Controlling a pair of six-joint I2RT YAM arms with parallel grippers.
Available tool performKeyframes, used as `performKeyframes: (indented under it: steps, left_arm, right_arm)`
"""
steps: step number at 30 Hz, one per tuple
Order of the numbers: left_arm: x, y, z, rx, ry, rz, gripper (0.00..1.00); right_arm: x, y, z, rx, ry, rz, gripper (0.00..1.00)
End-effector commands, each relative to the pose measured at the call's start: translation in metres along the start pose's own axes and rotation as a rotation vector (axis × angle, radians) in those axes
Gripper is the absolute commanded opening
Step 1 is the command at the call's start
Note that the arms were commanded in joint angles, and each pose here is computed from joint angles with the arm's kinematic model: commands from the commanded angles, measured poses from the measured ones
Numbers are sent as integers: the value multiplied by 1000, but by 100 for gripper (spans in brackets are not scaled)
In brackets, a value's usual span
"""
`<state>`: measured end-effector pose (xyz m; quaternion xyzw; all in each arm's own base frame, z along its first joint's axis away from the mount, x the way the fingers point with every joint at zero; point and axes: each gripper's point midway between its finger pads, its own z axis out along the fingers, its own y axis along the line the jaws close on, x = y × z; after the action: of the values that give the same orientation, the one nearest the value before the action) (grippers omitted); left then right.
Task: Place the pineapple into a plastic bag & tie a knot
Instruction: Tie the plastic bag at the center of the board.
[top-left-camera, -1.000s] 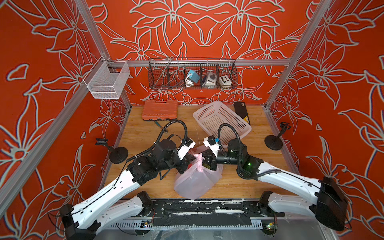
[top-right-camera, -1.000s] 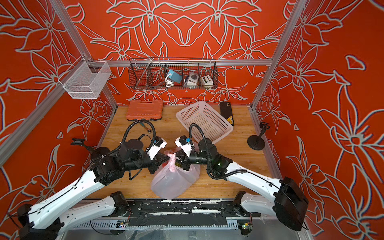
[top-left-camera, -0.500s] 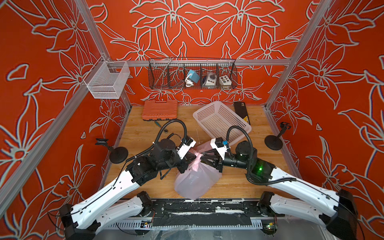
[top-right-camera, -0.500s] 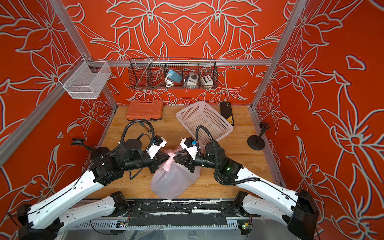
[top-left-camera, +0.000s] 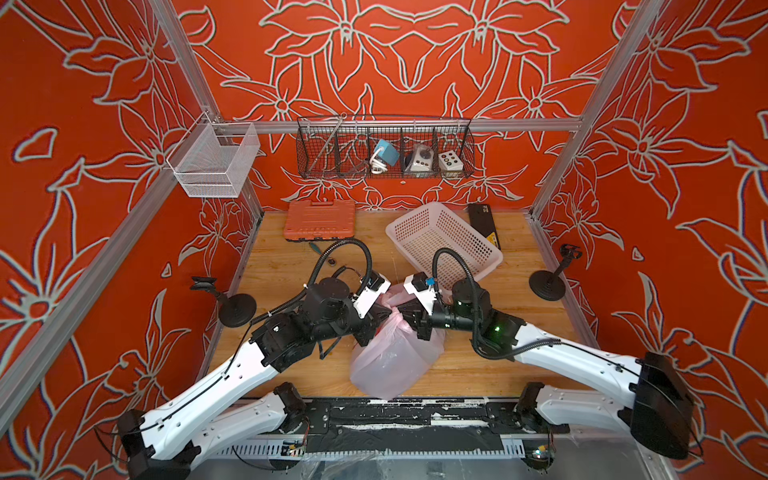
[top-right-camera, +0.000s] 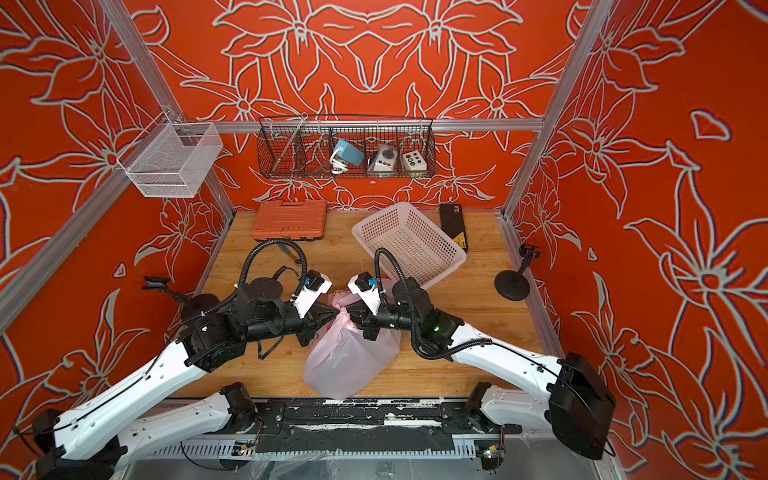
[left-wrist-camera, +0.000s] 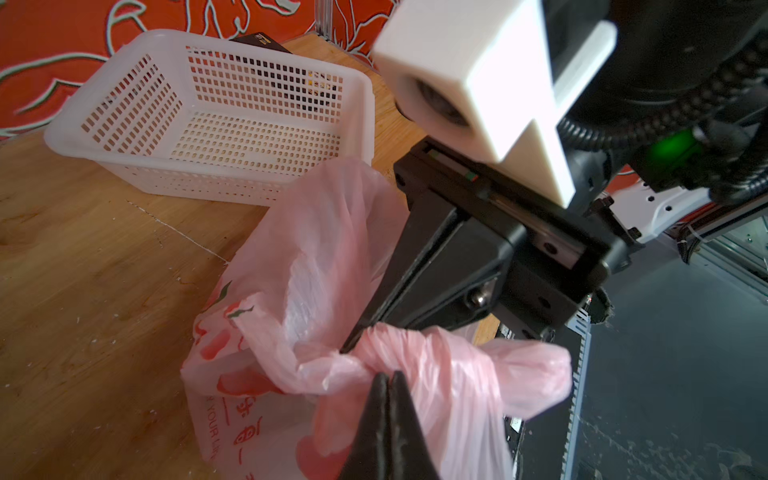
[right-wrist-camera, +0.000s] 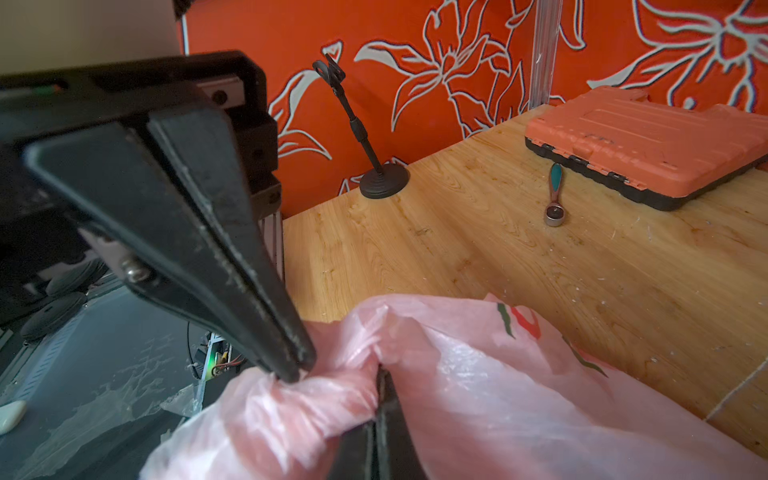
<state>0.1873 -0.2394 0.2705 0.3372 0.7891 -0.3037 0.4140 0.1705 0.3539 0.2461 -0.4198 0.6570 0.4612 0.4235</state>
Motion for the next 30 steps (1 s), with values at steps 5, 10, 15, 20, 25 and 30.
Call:
performKeyframes:
  steps: [5,10,15,20,25,30]
  left_arm:
    - [-4,12,-13,-85,-1,-13,30]
    - [-16,25,-38,-193,-54,-26,40]
    - [-8,27,-53,-222,-34,-30,51]
    - [16,29,-46,-221,70,-7,49]
    - [33,25,-26,-172,184,26,44]
    - [20,16,-18,-113,133,58,47]
  right_arm:
    - [-36,15,-2,-63,-122,-30,0]
    - [-32,16,-2,-69,-117,-20,0]
    - [-32,16,-4,-69,-120,-21,0]
    - [-33,18,-6,-73,-120,-23,0]
    - [-33,19,-6,-79,-117,-19,0]
    - [-32,20,-4,-87,-110,-16,0]
